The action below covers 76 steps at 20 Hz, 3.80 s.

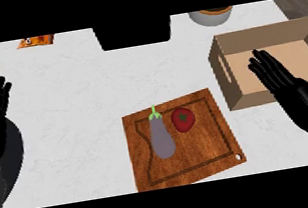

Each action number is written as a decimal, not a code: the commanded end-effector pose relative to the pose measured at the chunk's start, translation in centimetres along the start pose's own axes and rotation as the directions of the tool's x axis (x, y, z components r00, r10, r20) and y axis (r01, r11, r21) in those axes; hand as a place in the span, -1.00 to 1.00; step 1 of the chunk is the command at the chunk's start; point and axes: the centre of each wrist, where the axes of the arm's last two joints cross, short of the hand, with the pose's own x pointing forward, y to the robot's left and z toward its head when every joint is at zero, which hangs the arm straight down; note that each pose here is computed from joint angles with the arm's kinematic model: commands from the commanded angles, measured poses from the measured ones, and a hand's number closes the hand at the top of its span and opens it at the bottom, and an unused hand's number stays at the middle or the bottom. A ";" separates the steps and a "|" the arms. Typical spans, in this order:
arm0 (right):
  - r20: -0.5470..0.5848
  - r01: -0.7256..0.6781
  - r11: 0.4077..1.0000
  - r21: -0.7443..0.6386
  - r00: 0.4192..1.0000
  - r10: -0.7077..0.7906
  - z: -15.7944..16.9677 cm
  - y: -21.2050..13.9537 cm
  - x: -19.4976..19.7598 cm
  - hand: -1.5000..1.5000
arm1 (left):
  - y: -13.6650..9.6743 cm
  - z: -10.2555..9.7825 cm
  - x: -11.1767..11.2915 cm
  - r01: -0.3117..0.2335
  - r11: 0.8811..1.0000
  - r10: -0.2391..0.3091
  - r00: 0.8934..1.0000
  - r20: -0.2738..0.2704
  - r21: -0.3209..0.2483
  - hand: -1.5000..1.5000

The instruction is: Pick the tomato from the cutting board and place it in the cardboard box

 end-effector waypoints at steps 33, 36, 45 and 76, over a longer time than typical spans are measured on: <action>-0.209 -0.871 0.371 0.322 0.317 0.925 0.8 19.5 8.5 -1.00 | -11.5 2.8 0.3 -0.015 0.894 -0.027 0.996 -0.087 -0.449 0.00; -0.236 -0.852 0.415 0.319 0.353 0.905 -0.5 18.3 9.5 -1.00 | -11.7 1.8 0.9 -0.020 0.894 -0.028 0.994 -0.101 -0.447 0.00; -0.290 -0.844 0.400 0.357 0.307 0.906 -4.0 19.7 6.2 -1.00 | -13.1 2.4 2.1 0.001 0.892 -0.039 0.996 -0.075 -0.453 0.00; -0.303 -0.814 0.367 0.450 0.248 0.920 -5.2 18.1 -5.0 -1.00 | -12.0 0.2 1.0 0.000 0.885 -0.052 0.994 -0.099 -0.465 0.00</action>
